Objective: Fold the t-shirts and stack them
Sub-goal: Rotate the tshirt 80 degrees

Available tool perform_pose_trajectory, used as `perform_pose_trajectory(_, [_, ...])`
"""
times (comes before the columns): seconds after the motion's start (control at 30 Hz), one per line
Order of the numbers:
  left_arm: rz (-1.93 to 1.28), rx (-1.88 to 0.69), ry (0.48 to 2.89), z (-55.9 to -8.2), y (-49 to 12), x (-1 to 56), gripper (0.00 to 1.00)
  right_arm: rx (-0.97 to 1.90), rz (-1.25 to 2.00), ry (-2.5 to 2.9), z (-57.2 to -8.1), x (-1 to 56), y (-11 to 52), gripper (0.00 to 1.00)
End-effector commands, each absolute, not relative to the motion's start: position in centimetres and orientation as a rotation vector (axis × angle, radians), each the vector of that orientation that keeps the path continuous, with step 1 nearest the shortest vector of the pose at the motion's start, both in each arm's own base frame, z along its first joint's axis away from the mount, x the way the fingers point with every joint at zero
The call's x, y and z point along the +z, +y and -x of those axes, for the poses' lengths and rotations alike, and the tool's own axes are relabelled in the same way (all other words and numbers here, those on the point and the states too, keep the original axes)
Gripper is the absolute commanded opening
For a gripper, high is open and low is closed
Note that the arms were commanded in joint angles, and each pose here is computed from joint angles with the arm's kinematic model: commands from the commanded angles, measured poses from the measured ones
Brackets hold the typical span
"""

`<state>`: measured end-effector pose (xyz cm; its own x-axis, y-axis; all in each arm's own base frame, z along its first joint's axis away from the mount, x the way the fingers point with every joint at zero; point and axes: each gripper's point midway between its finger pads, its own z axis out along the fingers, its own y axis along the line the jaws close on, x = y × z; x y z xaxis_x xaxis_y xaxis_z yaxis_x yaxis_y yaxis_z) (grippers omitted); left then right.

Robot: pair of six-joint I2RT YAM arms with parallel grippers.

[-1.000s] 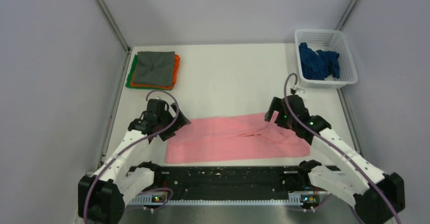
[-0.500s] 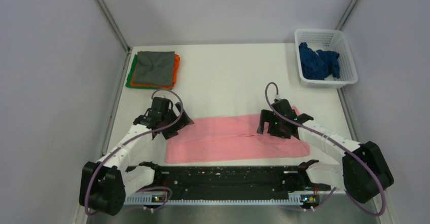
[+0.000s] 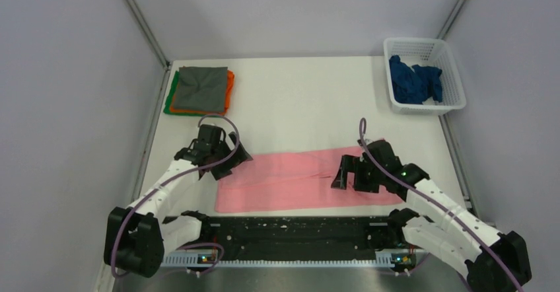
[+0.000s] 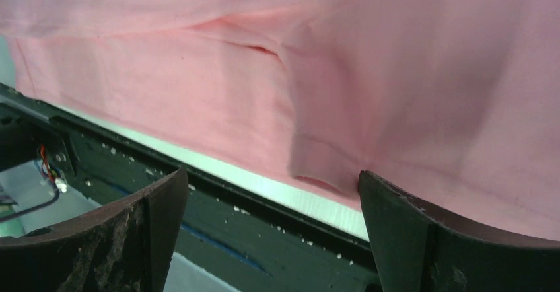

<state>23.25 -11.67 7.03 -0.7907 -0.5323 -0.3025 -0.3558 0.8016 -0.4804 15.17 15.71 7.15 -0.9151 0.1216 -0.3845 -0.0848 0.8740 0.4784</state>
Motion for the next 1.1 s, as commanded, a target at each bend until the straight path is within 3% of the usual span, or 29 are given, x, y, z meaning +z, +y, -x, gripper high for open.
perform_pose_trajectory(0.0, [0.623, -0.566, 2.511, -24.8, -11.8, 8.7, 0.99, 0.782, 0.025, 2.707, -12.2, 6.7, 16.0, 0.99])
perform_pose_trajectory(0.13, [0.618, -0.572, 2.506, -25.1, -11.9, 9.1, 0.99, 0.759, 0.002, 2.711, -12.0, 6.2, 15.6, 0.99])
perform_pose_trajectory(0.43, [0.514, -0.620, 2.606, -24.6, -14.4, 7.5, 0.99, 0.446, -0.354, 2.629, -16.7, 3.7, 12.7, 0.99])
perform_pose_trajectory(0.6, [0.440, -0.618, 2.695, -23.8, -15.7, 5.8, 0.99, 0.593, -0.490, 2.641, -20.0, 1.2, 13.2, 0.99])
perform_pose_trajectory(0.8, [0.375, -0.636, 2.738, -23.0, -16.8, 5.0, 0.99, 0.513, -0.416, 2.571, -28.6, 1.8, 13.7, 0.99])
perform_pose_trajectory(1.07, [0.342, -0.796, 2.774, -20.7, -20.5, 3.4, 0.99, 0.404, -0.079, 2.533, -43.1, 2.7, 16.2, 0.99])
